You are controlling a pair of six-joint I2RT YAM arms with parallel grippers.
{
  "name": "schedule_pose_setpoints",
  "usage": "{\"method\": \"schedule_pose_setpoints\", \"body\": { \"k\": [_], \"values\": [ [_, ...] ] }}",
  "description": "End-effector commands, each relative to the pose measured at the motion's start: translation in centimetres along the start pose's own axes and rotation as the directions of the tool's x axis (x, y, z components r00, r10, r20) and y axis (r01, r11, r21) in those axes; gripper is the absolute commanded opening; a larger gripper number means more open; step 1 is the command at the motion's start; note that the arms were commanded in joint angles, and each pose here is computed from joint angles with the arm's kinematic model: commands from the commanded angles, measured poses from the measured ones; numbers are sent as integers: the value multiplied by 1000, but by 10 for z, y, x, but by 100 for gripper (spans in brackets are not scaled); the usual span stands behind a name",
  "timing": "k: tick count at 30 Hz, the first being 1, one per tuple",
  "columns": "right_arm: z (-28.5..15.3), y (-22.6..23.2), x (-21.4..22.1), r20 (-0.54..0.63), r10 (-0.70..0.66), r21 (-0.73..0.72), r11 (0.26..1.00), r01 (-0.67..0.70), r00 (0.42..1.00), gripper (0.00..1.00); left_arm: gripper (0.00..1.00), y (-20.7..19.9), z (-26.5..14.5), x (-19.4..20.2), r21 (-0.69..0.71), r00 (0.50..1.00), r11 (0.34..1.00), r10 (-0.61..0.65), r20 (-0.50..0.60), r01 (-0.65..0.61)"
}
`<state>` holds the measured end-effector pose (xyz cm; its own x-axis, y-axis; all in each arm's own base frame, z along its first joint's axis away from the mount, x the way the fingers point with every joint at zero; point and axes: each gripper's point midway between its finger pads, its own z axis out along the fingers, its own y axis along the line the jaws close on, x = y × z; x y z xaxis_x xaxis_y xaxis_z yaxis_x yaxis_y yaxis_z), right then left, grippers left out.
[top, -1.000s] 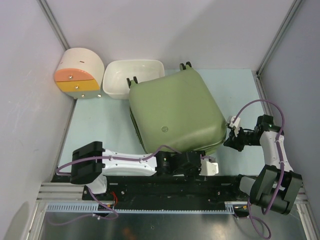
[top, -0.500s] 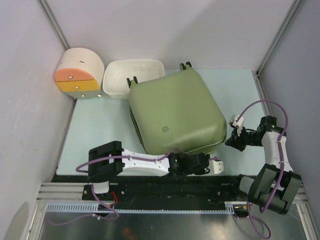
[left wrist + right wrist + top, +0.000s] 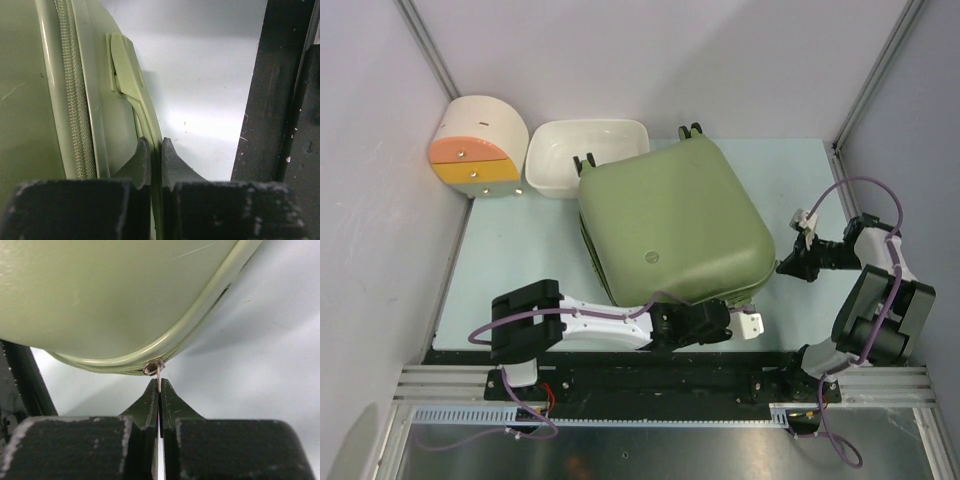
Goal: Open, take out, and arrange the luggage
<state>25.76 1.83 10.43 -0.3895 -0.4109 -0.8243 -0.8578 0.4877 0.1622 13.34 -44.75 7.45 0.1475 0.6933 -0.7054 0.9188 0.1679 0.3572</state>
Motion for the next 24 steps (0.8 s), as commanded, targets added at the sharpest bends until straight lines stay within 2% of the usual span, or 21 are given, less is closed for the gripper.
{"method": "schedule_pose_setpoints", "body": {
  "k": [1, 5, 11, 15, 16, 17, 18, 19, 20, 21, 22, 23, 24],
  "values": [
    [-27, -91, -56, 37, -366, 229, 909, 349, 930, 0, 0, -34, -29, 79, 177, 962, 980, 129, -240, -87],
    [7, -98, -65, 52, -397, 177, 907, 382, 917, 0, 0, -49, -29, 72, 221, 962, 968, 166, -215, -118],
    [51, -104, -90, 143, -391, 134, 918, 373, 909, 0, 0, -54, -23, 71, 244, 958, 959, 197, -209, -144],
    [54, -107, -92, 147, -370, 140, 926, 351, 917, 0, 0, -58, -24, 72, 270, 957, 951, 207, -203, -148],
    [51, -111, -92, 142, -364, 155, 927, 343, 920, 0, 0, -56, -27, 62, 266, 966, 955, 185, -179, -133],
    [47, -112, -92, 138, -361, 166, 926, 338, 922, 6, 5, -51, -30, 56, 261, 974, 959, 155, -164, -109],
    [40, -116, -89, 130, -349, 184, 928, 323, 928, 14, 19, -46, -34, 45, 252, 983, 964, 120, -141, -82],
    [36, -118, -87, 119, -344, 197, 928, 317, 931, 21, 53, -37, -45, 21, 247, 995, 968, 58, -82, -36],
    [28, -120, -87, 98, -333, 221, 926, 306, 938, 35, 66, -23, -50, 11, 229, 998, 973, 13, -60, 1],
    [18, -125, -85, 89, -320, 251, 924, 289, 943, 38, 86, -10, -57, -8, 214, 999, 976, -33, -20, 36],
    [12, -128, -83, 72, -305, 275, 921, 275, 950, 41, 99, -5, -68, -18, 235, 998, 970, -56, -1, 55],
    [1, -130, -87, 69, -302, 305, 914, 268, 951, 50, 100, 14, -82, -32, 226, 995, 970, -97, 38, 86],
    [-10, -134, -84, 64, -285, 335, 909, 249, 956, 53, 100, 28, -95, -54, 229, 988, 968, -129, 85, 106]
  ]
}}
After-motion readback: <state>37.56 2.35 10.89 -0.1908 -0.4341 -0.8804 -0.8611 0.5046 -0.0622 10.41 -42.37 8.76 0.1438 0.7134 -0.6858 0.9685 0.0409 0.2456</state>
